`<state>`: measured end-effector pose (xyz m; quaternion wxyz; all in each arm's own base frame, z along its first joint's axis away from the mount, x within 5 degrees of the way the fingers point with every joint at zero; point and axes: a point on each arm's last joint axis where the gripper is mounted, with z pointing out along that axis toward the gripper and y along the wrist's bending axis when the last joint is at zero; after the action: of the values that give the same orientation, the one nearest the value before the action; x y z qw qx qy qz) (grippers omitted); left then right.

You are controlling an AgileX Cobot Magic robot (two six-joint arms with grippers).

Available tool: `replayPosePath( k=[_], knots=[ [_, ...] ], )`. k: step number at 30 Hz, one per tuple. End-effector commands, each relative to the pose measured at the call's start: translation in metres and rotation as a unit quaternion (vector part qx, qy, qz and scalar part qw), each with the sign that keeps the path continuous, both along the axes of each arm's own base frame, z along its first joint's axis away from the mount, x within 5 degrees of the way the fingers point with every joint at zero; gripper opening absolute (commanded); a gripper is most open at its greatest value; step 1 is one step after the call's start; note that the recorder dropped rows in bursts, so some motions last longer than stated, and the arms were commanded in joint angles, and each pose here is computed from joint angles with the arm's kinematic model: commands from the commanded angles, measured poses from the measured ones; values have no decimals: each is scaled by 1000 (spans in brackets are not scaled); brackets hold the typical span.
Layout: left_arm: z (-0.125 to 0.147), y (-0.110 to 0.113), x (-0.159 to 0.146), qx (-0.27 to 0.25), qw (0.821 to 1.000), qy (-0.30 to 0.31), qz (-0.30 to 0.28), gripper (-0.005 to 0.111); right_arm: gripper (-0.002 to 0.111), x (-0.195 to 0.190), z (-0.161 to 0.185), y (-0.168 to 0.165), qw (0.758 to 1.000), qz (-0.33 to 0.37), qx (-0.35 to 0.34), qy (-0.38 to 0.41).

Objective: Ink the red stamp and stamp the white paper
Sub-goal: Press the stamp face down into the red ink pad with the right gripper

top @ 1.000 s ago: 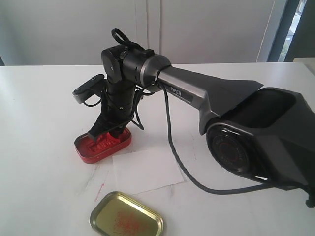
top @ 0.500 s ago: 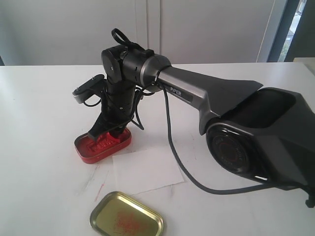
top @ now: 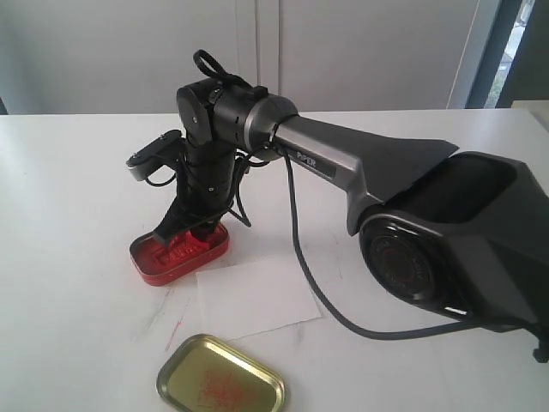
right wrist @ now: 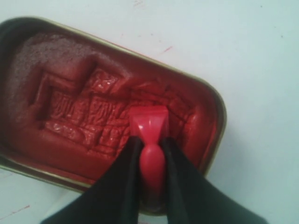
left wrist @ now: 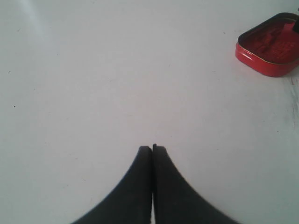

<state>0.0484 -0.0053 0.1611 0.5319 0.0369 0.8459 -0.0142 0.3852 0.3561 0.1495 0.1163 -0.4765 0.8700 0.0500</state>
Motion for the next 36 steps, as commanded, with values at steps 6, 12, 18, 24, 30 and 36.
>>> replayPosePath(
  k=[6, 12, 18, 24, 30, 36],
  knots=[
    [-3, 0, -1, -3, 1000, 6, 1, 0, 0, -3, -17, -6, 999, -5, -33, 23],
    [-3, 0, -1, -3, 1000, 6, 1, 0, 0, -1, 7, -5, 1000, -7, -23, 6],
    [-3, 0, -1, -3, 1000, 6, 1, 0, 0, 0, 14, -7, 1000, -7, -23, -4],
    [-3, 0, -1, -3, 1000, 6, 1, 0, 0, 1, 16, -5, 1000, -12, -17, -10],
    [-3, 0, -1, -3, 1000, 6, 1, 0, 0, 3, 33, -3, 1000, -16, -2, -24],
    [-3, 0, -1, -3, 1000, 6, 1, 0, 0, 4, 40, -2, 999, -16, 6, -33]
  ],
)
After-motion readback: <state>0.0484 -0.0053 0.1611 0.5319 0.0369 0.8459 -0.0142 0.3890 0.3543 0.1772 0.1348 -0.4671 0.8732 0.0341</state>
